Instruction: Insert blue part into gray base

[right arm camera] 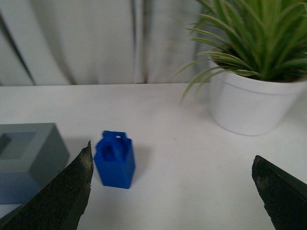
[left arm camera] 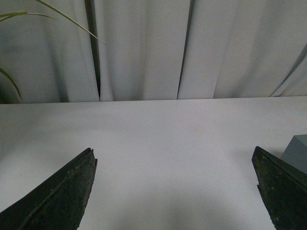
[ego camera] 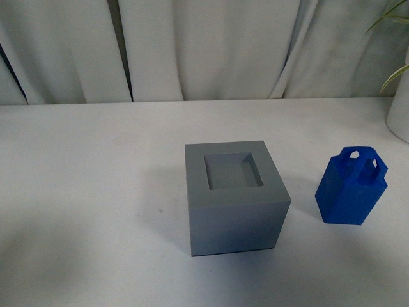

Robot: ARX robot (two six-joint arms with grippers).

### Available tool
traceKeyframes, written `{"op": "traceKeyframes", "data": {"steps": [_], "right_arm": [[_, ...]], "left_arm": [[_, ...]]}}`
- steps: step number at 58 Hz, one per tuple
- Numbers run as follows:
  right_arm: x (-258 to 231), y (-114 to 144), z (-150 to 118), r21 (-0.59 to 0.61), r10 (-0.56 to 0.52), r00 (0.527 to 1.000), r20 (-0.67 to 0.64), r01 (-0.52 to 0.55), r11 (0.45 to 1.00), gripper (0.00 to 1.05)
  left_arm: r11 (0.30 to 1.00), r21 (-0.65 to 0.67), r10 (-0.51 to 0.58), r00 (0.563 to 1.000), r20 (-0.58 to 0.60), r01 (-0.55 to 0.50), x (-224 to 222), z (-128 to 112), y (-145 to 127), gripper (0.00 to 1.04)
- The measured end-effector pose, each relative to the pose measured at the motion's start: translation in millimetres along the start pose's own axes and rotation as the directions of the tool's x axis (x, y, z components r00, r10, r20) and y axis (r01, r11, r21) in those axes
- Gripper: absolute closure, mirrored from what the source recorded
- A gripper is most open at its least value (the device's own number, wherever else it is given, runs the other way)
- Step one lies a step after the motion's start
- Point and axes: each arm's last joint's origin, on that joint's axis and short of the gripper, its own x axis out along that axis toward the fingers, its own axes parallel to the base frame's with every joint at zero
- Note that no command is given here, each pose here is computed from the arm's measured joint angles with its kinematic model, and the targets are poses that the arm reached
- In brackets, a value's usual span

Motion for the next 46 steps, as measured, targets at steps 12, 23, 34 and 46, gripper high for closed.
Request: {"op": "traceKeyframes", "data": {"steps": [12, 23, 34, 46], "right_arm": [[50, 5, 49, -0.166, 0.227, 0.961, -0.158, -0.253, 0.953, 0.07], [92, 1, 83, -0.255, 0.264, 0.923, -0.279, -0.337, 0.907, 0.07], [139, 1, 117, -0.334, 0.326, 0.838, -0.437, -0.488, 0.806, 0.07], [160, 14, 124, -0.374, 0.369, 0.699, -0.613, -0.668, 0.643, 0.07]], "left_arm": [[1.000, 0.000, 0.000, 1.000, 0.000, 0.000, 0, 0, 0, 0.06], [1.000, 0.000, 0.000, 1.000, 0.000, 0.000, 0, 0, 0, 0.06], [1.000, 0.000, 0.000, 1.000, 0.000, 0.000, 0, 0, 0, 0.06], [1.000, 0.000, 0.000, 1.000, 0.000, 0.000, 0, 0, 0, 0.06]]}}
